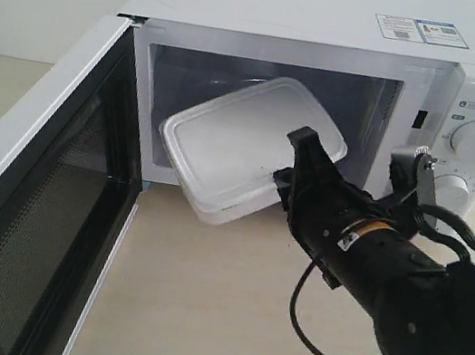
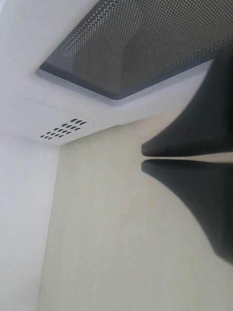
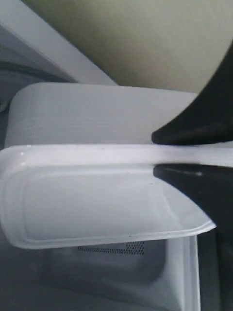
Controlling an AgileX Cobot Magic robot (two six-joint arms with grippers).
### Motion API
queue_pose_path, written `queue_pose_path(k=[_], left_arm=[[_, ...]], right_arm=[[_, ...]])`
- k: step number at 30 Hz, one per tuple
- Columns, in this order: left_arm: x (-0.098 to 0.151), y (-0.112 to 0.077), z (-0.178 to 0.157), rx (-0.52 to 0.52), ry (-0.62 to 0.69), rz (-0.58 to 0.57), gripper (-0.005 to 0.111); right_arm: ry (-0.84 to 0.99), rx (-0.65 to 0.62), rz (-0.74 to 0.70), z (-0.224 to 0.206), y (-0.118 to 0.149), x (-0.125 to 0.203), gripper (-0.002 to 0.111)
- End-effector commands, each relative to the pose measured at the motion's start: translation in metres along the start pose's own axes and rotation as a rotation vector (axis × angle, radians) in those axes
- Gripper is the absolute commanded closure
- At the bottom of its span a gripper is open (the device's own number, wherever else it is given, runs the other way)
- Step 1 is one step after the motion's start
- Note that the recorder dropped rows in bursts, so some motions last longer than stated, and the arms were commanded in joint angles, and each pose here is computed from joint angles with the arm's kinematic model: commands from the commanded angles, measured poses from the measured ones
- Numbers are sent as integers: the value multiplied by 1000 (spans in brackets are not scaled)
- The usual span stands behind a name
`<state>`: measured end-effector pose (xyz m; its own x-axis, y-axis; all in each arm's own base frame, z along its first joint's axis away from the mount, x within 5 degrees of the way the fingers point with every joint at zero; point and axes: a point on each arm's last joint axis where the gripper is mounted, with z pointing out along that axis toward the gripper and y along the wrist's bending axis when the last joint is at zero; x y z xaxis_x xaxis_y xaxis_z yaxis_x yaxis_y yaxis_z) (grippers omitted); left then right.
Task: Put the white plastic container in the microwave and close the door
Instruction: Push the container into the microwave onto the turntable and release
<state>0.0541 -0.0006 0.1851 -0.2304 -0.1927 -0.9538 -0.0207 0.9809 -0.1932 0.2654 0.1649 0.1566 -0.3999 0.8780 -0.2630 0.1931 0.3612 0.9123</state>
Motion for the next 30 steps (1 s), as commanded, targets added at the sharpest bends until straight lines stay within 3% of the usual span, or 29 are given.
queue_pose_path(k=[1, 14, 30], left_arm=[[0, 0, 0, 1, -5, -6, 103], [0, 0, 0, 1, -5, -6, 103], [0, 0, 0, 1, -5, -6, 103]], right_arm=[[-65, -21, 48, 20, 15, -3, 109], [-154, -7, 117, 58, 26, -9, 109], [-207, -23, 105, 76, 18, -19, 109]])
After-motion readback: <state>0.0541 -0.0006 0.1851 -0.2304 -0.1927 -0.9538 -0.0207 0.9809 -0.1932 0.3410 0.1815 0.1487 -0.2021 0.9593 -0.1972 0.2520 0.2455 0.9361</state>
